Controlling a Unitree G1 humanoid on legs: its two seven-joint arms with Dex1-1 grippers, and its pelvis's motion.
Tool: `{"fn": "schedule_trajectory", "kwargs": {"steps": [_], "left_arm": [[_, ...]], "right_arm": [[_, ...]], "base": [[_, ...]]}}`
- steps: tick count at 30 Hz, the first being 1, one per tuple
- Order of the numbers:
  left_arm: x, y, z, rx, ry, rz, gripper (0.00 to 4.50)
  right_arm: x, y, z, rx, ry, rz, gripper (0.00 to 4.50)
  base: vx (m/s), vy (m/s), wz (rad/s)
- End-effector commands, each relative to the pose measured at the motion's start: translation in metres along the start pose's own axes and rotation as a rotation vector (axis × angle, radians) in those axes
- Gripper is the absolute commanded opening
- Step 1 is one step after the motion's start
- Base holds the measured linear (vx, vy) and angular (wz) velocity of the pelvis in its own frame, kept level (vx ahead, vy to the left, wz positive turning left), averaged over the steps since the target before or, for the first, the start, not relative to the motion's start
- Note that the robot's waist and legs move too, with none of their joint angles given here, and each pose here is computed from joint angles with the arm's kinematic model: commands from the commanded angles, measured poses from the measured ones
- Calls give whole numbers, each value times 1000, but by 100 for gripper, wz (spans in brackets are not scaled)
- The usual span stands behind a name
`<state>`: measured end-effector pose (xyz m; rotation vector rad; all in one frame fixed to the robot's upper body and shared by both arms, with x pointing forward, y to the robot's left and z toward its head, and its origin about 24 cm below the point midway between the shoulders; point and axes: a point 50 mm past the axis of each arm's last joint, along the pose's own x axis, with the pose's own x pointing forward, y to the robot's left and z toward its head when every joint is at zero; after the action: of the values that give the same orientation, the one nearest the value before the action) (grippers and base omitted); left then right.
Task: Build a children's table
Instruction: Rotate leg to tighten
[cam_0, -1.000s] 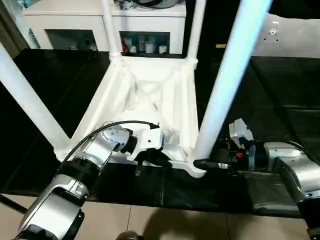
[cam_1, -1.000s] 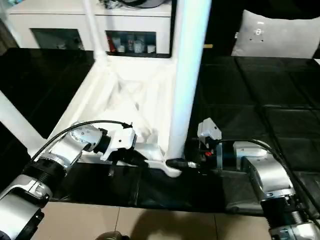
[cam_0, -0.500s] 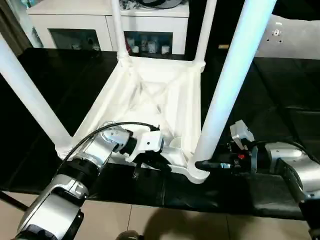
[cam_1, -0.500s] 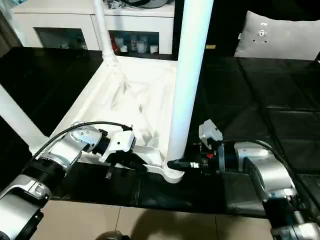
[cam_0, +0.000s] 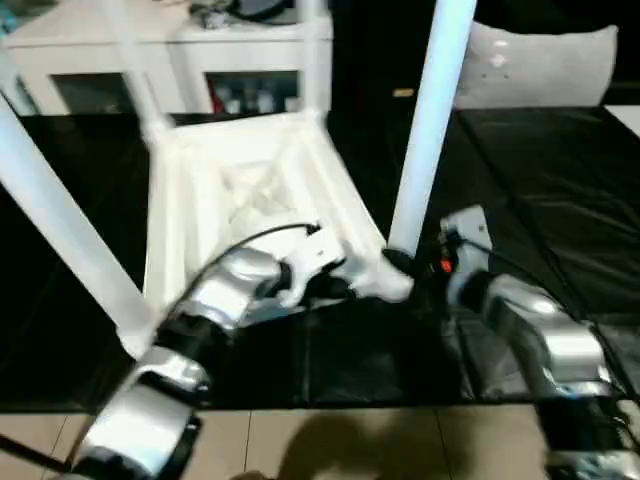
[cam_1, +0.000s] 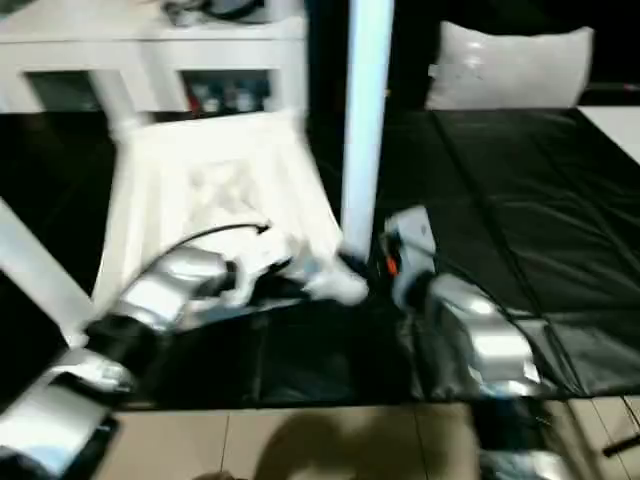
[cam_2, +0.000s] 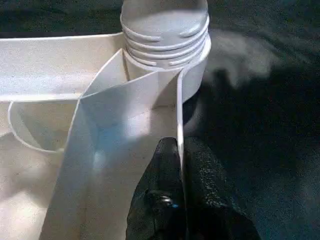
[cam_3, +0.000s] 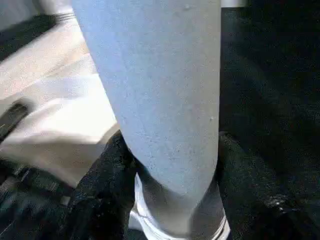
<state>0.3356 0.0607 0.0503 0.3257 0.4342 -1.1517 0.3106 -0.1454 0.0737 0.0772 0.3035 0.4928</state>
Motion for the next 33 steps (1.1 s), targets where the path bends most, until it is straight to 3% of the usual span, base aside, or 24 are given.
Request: {"fn": "schedule_trajectory", "kwargs": {"steps": [1, 6, 10, 20, 24, 26, 33], "left_arm": [[15, -11, 39, 55, -122, -21, 0], [18, -14, 40, 79, -108, -19, 0], [8, -7, 28, 136, -53, -9, 0], [-17, -2, 3, 259, 8, -157, 0], [-30, -5, -5, 346, 38, -299, 0], [-31, -5, -6, 350, 45, -317, 0], [-41, -11, -14, 412, 90, -468, 0]], "right_arm": [[15, 25, -14, 61, 73, 32, 233], [17, 30, -7, 45, -9, 55, 277], [6, 22, 0, -20, -50, 116, 312], [-30, -11, 2, -249, 29, 349, 411], [-46, -17, 2, -396, 94, 508, 411], [-48, -17, 2, -408, 97, 534, 411], [-58, -16, 0, -316, 133, 727, 385]], "base": [[0, 0, 0], [0, 0, 0], [0, 0, 0], [0, 0, 0], [0, 0, 0], [0, 0, 0], [0, 0, 0]]}}
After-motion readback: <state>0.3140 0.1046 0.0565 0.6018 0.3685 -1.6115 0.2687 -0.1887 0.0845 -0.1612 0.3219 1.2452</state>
